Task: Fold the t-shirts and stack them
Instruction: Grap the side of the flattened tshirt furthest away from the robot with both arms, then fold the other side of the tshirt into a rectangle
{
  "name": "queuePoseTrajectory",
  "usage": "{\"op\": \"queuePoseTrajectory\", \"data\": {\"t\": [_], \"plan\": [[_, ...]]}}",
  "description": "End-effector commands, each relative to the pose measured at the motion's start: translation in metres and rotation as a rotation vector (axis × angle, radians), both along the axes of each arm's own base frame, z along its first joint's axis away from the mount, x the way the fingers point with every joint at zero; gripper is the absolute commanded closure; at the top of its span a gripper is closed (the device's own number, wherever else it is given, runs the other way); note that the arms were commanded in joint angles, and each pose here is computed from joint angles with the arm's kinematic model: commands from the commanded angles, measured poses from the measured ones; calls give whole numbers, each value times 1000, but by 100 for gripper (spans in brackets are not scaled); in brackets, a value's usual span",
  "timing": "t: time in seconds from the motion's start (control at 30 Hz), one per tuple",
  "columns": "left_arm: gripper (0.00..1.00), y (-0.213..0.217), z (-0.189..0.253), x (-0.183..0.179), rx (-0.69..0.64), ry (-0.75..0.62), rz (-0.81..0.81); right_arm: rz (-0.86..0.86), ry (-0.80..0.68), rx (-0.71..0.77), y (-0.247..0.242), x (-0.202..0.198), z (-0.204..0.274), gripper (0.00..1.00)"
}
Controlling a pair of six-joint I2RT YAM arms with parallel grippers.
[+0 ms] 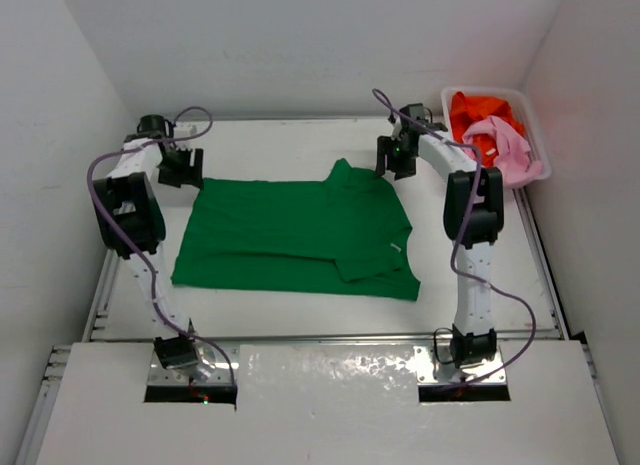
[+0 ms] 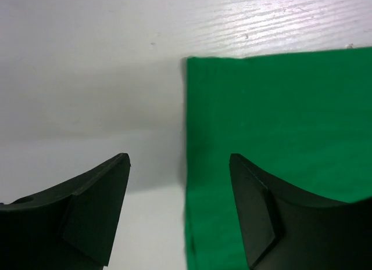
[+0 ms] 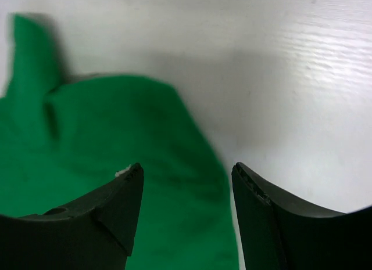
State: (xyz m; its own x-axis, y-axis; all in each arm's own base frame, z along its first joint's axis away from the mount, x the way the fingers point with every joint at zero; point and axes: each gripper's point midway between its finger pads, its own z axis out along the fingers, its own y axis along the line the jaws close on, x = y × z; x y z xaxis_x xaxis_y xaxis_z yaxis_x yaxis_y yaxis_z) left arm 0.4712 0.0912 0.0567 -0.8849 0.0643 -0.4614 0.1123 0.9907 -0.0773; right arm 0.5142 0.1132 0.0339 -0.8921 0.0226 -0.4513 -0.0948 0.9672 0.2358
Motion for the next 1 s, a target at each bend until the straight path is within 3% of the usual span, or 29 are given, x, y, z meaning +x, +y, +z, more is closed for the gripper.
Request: {"op": "queuePoseTrajectory", "data": {"t": [0.0,0.27,0.33,0.37,0.43,0.47,0.53,0.6,0.73,0.77,0.83,0.87,0.93,0.97], "plan": [[32,-17,11,30,-119,-119,-8,25,10,38,17,17,-10,40],[32,-23,-45,31,-144,-37,31,101,41,90,49,-6,-43,42],[33,-24,-52,28,-143,-26,27,88,27,101,49,-4,-42,50],[35,-27,-56,25,-147,-17,16,87,29,102,50,-5,-43,60],[51,-32,-57,24,-167,-17,2,77,35,109,50,-5,-45,68],[56,-34,-58,21,-174,-15,2,72,31,114,50,-2,-40,78],[73,-41,-48,24,-207,-49,-26,60,34,118,47,-3,-35,89],[98,-46,-45,19,-228,-52,-43,65,-15,110,46,-1,-16,100],[100,-56,-20,12,-268,-111,-104,87,-110,73,39,-16,18,100],[100,-59,-23,3,-275,-101,-110,93,-85,56,36,-36,9,100],[100,-58,-6,2,-255,-153,-125,131,-192,21,42,-47,43,100],[100,-59,-9,-3,-246,-150,-125,125,-169,-44,34,-68,29,100],[100,-53,5,-7,-195,-190,-128,200,-290,-107,51,-87,60,100],[100,-52,1,-14,-178,-190,-126,206,-274,-187,44,-108,44,100]]}}
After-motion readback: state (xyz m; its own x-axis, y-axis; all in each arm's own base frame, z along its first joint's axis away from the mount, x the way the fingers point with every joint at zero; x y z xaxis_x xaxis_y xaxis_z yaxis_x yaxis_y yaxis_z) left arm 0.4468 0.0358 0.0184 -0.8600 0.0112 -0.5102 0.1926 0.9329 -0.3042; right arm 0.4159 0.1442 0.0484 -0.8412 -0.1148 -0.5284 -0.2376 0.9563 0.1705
